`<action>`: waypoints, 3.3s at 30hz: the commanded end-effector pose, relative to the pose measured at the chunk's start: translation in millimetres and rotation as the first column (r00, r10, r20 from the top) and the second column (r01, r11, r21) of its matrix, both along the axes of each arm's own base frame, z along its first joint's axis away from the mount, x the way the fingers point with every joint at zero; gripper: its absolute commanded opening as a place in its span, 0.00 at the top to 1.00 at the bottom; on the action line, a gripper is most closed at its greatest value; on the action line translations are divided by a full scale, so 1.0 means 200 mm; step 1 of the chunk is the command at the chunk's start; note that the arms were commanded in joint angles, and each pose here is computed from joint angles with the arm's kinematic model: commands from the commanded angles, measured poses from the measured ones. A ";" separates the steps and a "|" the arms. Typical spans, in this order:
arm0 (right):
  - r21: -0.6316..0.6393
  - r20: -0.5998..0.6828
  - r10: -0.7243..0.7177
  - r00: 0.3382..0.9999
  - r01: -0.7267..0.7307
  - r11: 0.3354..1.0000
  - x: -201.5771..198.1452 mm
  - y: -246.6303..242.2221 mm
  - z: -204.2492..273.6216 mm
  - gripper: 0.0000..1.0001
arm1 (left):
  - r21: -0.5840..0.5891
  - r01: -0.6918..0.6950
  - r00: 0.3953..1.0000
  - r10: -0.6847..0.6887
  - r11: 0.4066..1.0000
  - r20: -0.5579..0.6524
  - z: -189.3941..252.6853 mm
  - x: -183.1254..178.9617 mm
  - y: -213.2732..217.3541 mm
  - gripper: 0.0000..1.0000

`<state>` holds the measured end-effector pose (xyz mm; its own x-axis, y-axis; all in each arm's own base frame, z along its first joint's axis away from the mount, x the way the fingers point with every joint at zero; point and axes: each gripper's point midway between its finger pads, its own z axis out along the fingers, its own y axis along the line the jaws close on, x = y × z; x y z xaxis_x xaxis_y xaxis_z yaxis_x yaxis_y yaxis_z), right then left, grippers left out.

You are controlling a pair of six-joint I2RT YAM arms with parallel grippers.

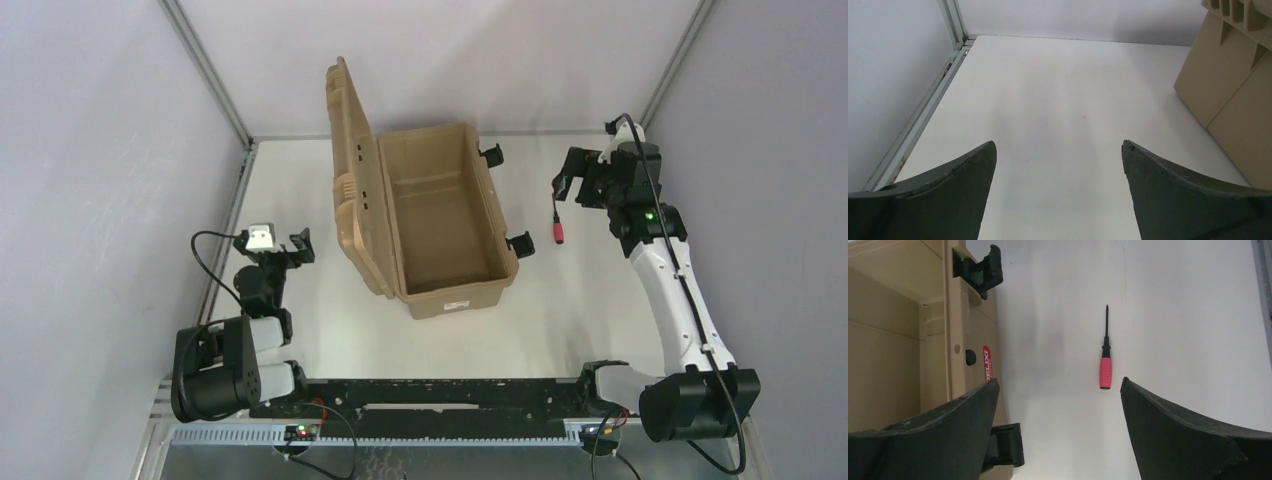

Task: Put the screwdriver in the bin
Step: Pick up the screwdriver from the center of the board.

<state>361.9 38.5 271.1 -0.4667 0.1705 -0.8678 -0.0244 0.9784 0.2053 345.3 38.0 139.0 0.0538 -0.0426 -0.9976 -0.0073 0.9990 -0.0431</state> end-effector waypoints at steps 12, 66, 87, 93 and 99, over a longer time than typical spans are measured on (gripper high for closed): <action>0.019 0.151 -0.019 0.988 0.016 1.000 -0.01 0.00 0.21 0.00 | -0.004 0.001 1.000 -0.001 1.000 0.026 0.02 -0.01 -0.01 0.00; -0.072 -0.231 -0.048 0.972 0.032 0.997 0.46 -0.07 0.27 0.11 | -0.005 0.002 1.000 -0.002 1.000 0.028 0.03 -0.01 0.00 0.00; -0.138 -0.612 -0.093 0.785 0.010 0.990 0.35 -0.11 -0.73 0.25 | -0.005 0.002 1.000 -0.002 1.000 0.028 0.02 -0.01 0.00 0.00; -0.138 -0.664 -0.102 0.741 0.012 0.990 0.33 -0.11 -0.91 0.30 | -0.004 0.003 1.000 -0.002 1.000 0.028 0.03 -0.01 0.00 0.00; -0.140 -0.696 -0.107 0.710 0.013 0.990 0.33 -0.12 -1.04 0.34 | -0.004 0.003 1.000 -0.003 1.000 0.028 0.03 -0.01 0.00 0.00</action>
<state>421.8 17.7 73.9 -0.9450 0.1245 -0.3025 0.1211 0.9922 0.0301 345.3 38.0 139.0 0.0538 -0.0426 -0.9976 -0.0073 0.9990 -0.0431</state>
